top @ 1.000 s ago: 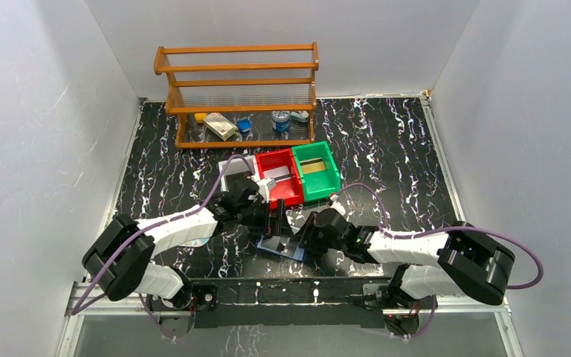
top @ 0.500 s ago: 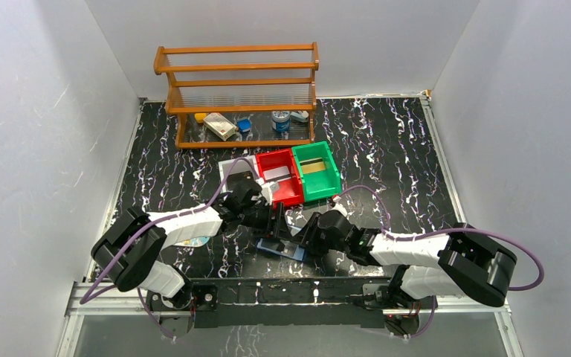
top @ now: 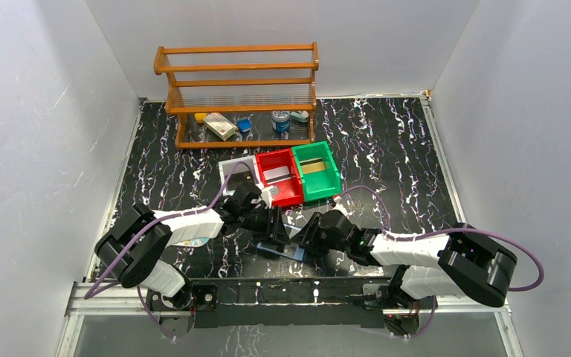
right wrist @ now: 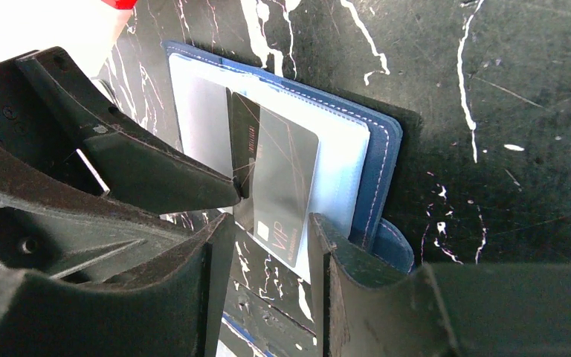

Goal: Take the credit cards out of the card holder

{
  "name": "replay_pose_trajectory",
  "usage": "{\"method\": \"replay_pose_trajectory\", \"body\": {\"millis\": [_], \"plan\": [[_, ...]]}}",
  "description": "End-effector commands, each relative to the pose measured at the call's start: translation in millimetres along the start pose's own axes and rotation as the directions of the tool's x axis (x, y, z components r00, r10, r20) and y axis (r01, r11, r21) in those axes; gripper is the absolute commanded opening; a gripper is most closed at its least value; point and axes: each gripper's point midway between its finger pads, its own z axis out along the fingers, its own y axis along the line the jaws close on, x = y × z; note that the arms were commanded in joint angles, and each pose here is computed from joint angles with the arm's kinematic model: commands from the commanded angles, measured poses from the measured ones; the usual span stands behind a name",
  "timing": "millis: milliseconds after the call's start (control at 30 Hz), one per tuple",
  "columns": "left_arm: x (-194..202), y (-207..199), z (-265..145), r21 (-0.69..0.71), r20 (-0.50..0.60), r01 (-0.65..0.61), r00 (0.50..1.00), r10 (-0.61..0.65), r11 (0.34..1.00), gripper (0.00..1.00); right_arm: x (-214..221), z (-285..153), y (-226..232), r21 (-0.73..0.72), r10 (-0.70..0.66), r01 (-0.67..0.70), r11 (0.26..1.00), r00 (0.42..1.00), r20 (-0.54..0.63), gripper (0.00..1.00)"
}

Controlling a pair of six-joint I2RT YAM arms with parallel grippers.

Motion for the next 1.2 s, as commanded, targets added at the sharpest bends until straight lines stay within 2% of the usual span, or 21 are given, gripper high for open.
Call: {"method": "replay_pose_trajectory", "body": {"millis": [0, 167, 367, 700, 1000, 1167], "plan": [[-6.8, -1.3, -9.8, -0.027, 0.038, -0.024, 0.999, 0.025, 0.999, 0.46, 5.4, -3.2, -55.8, 0.174, -0.034, 0.036, 0.984, 0.999, -0.014, 0.5], [-19.6, 4.2, -20.7, -0.114, 0.089, -0.072, 0.993, 0.082, 0.991, 0.56, 5.8, -2.7, -56.4, 0.173, -0.031, 0.034, 0.984, 0.999, -0.017, 0.5], [-24.3, 6.9, -17.4, -0.131, 0.087, -0.078, 0.992, 0.09, 0.988, 0.58, 6.2, -2.1, -56.5, 0.173, -0.032, 0.035, 0.984, 0.999, -0.021, 0.5], [-3.8, 18.6, 1.7, -0.1, -0.032, -0.02, 0.999, 0.016, 0.995, 0.41, 5.6, -2.0, -55.3, 0.167, -0.032, 0.035, 0.985, 0.999, -0.022, 0.5], [0.4, 10.9, 4.6, 0.01, -0.037, 0.036, 0.999, -0.036, 0.999, 0.34, 6.7, -0.7, -54.6, 0.16, -0.033, 0.037, 0.986, 0.999, -0.03, 0.5], [1.5, 8.2, 7.2, 0.039, -0.044, 0.055, 0.998, -0.053, 0.998, 0.25, 6.8, -0.1, -54.3, 0.159, -0.034, 0.039, 0.986, 0.999, -0.032, 0.5]]}}
